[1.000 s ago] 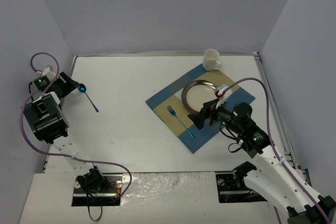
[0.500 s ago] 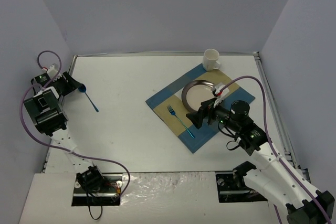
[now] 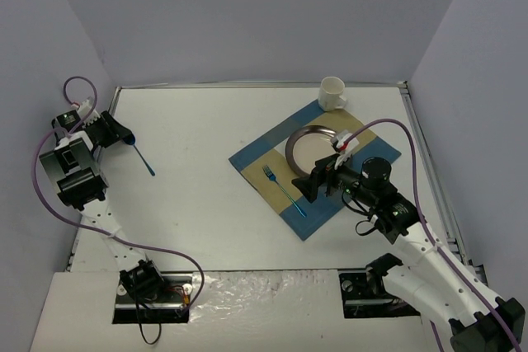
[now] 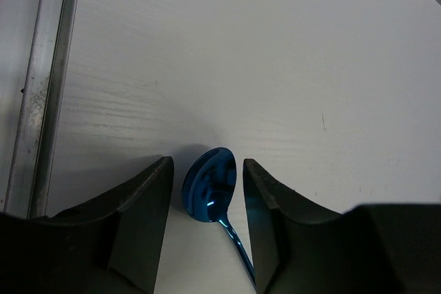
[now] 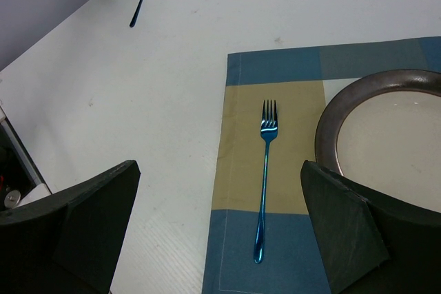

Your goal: Set the dinner table for one person

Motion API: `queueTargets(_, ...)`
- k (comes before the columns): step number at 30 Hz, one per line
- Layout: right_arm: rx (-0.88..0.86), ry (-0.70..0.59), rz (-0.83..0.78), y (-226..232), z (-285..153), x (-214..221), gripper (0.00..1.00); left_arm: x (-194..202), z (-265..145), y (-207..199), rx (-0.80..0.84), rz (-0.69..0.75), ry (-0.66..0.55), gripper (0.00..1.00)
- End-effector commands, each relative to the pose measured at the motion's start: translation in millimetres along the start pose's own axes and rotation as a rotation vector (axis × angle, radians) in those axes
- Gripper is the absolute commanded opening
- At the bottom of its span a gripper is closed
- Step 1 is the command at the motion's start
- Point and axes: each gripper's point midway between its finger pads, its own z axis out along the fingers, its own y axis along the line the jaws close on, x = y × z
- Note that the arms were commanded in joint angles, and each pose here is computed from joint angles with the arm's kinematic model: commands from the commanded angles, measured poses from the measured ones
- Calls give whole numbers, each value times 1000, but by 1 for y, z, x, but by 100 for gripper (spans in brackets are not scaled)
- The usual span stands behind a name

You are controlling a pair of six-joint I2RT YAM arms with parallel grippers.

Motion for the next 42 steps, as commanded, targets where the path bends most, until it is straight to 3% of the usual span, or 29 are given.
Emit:
queueTargets(1,-38,-79,-46,7,4,-22,100,-14,-3,-8,31,26,5,40)
queueTargets(8,-38,-76,-47,6,5,-21,100,-12,-2,-9,41,17,9,26)
queueTargets(17,-41,-81,-44,7,3,-21,100,-9,-7,-17,72,32,-8,0)
queueTargets(21,-42,-82,-43,8,3,-21,100,-10,-10,-26,105,43,-27,0)
queueTargets(25,-36,-96,-42,9,0,-27,100,-25,-23,-48,154,55,-124,0)
queueTargets(31,-10,-80,-19,7,1,-35,100,-41,-55,-107,204,104,-252,0)
queueTargets(37,-1,-23,7,8,18,-46,100,-43,-83,-217,268,218,-330,0)
queueTargets(42,-33,30,21,20,42,-58,97,-20,-111,-293,310,280,-368,0)
